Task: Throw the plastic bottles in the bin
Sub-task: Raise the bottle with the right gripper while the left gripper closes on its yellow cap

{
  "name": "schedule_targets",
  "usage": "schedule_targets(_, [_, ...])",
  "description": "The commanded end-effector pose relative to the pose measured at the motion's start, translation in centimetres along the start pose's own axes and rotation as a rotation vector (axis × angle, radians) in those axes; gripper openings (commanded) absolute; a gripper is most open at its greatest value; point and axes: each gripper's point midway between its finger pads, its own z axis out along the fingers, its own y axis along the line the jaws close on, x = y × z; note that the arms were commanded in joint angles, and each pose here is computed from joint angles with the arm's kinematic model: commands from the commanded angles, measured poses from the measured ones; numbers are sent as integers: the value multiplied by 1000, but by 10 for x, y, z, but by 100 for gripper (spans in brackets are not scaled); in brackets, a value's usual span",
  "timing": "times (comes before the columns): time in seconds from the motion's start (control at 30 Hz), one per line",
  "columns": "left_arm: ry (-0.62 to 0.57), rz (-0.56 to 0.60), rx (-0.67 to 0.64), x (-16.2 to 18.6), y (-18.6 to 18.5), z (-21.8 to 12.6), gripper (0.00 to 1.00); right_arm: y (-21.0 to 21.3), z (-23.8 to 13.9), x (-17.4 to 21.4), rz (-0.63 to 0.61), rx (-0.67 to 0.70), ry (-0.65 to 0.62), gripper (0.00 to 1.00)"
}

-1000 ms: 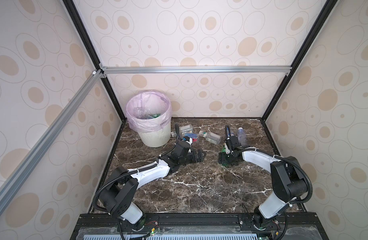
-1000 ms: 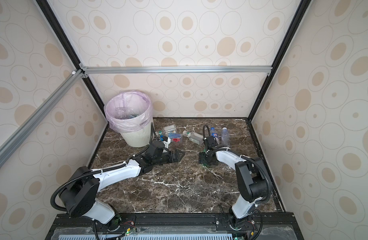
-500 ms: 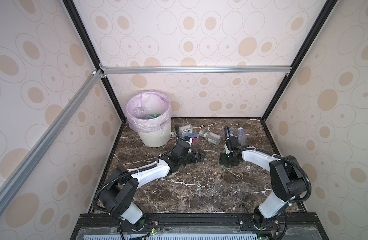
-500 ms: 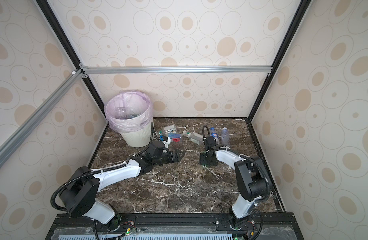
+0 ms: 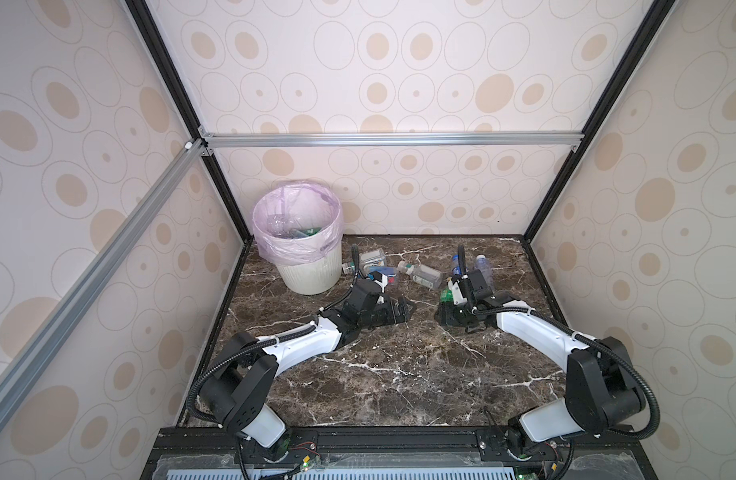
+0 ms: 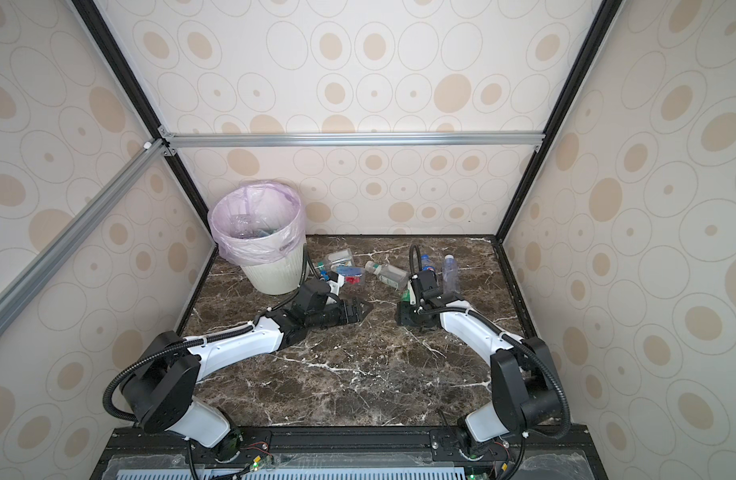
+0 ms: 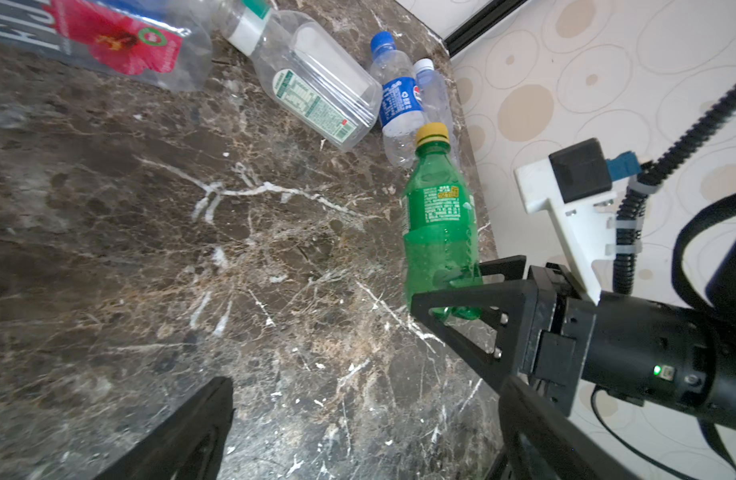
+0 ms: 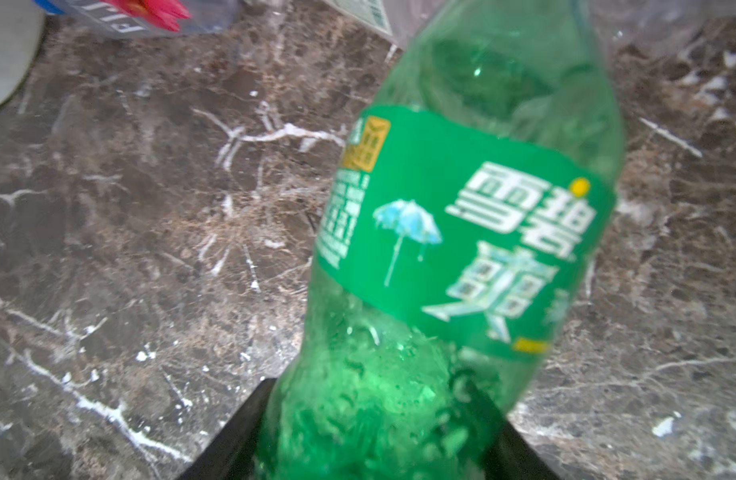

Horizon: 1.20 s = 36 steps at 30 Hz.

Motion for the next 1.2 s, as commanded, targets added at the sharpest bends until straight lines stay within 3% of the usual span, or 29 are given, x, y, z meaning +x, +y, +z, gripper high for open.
schedule_targets(0.0, [-8,-30,114,-19,-34,1,99,31,-18,-9,-85,-116,-70,58])
schedule_targets(0.23, [-27,-83,184,-36,-45,-5,99,66,-46,-14,-167,-266,-156,58])
schedule_targets(0.6, [-42,-84,269,-52,-58,-15,94,87,-60,-4,-222,-389,-191,57])
schedule_targets(1.17, [0,-74,274,-50,-58,-5,85,113,-67,2,-299,-470,-207,56])
